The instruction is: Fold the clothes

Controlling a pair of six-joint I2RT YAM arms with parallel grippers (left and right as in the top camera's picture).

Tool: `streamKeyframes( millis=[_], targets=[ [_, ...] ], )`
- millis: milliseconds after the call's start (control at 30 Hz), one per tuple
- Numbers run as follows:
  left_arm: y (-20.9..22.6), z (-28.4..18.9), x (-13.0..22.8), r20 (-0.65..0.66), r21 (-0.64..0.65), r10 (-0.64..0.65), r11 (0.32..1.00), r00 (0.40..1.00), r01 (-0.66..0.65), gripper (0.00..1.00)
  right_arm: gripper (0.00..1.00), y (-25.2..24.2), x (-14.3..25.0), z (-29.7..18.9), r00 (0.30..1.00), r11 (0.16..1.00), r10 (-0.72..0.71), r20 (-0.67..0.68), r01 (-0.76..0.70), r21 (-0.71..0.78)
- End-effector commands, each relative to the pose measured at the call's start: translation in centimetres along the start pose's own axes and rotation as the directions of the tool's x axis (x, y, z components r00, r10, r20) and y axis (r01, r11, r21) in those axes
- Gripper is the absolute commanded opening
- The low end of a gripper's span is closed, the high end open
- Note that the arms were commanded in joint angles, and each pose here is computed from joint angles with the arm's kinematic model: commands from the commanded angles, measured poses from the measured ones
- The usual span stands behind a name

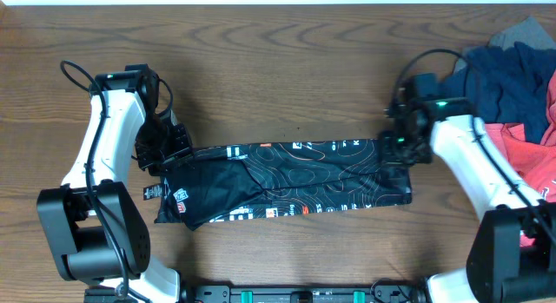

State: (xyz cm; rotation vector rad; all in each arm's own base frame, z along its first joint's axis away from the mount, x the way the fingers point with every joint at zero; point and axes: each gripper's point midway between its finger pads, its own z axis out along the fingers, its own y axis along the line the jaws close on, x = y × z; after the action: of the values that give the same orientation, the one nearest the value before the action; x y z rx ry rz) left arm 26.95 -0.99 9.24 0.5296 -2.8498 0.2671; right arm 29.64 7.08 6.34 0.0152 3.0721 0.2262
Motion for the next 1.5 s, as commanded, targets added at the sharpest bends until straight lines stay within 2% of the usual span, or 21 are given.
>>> streamKeyframes(
  millis=[0, 300, 567, 1100, 1167, 1200, 1267, 1367, 1467],
  targets=[
    [-0.1, -0.4, 0.2, 0.012, 0.008, -0.007, 1.000, 1.000, 0.007, 0.48, 0.01, 3.0, -0.1, -0.3, 1.000, 1.000, 0.011, 0.025, -0.010, -0.020],
    [-0.1, -0.4, 0.2, 0.012, 0.008, -0.007, 1.000, 1.000, 0.007, 0.49, 0.01, 9.6, 0.4, 0.8, 0.995, 0.993, -0.082, 0.065, 0.087, -0.083],
    [-0.1, -0.4, 0.2, 0.011, 0.008, -0.007, 1.000, 1.000, 0.007, 0.49, 0.01, 13.5, 0.9, 2.1, 0.987, 0.979, -0.142, 0.077, 0.152, -0.139],
    [-0.1, -0.4, 0.3, 0.008, 0.007, -0.008, 1.000, 1.000, 0.008, 0.49, 0.02, 17.6, 2.3, 2.3, 0.960, 0.946, -0.253, 0.117, 0.271, -0.178],
    [-0.1, -0.4, 0.3, 0.008, 0.007, -0.008, 1.000, 1.000, 0.008, 0.49, 0.18, 19.1, 2.8, 2.0, 0.933, 0.902, -0.334, 0.131, 0.357, -0.241],
    [-0.1, -0.4, 0.3, 0.008, 0.007, -0.008, 1.000, 1.000, 0.008, 0.49, 0.34, 20.4, 3.4, 1.7, 0.903, 0.853, -0.403, 0.147, 0.429, -0.297],
    [-0.1, -0.4, 0.3, 0.008, 0.007, -0.008, 1.000, 1.000, 0.008, 0.49, 0.52, 22.0, 4.1, 1.1, 0.846, 0.767, -0.500, 0.187, 0.532, -0.359],
    [-0.1, -0.4, 0.3, 0.008, 0.007, -0.008, 1.000, 1.000, 0.008, 0.49, 0.56, 21.8, 3.6, 1.2, 0.835, 0.768, -0.509, 0.208, 0.550, -0.327],
    [-0.1, -0.4, 0.3, 0.008, 0.007, -0.008, 1.000, 1.000, 0.008, 0.49, 0.61, 19.8, 2.0, 1.8, 0.854, 0.832, -0.475, 0.212, 0.515, -0.207]
  ],
)
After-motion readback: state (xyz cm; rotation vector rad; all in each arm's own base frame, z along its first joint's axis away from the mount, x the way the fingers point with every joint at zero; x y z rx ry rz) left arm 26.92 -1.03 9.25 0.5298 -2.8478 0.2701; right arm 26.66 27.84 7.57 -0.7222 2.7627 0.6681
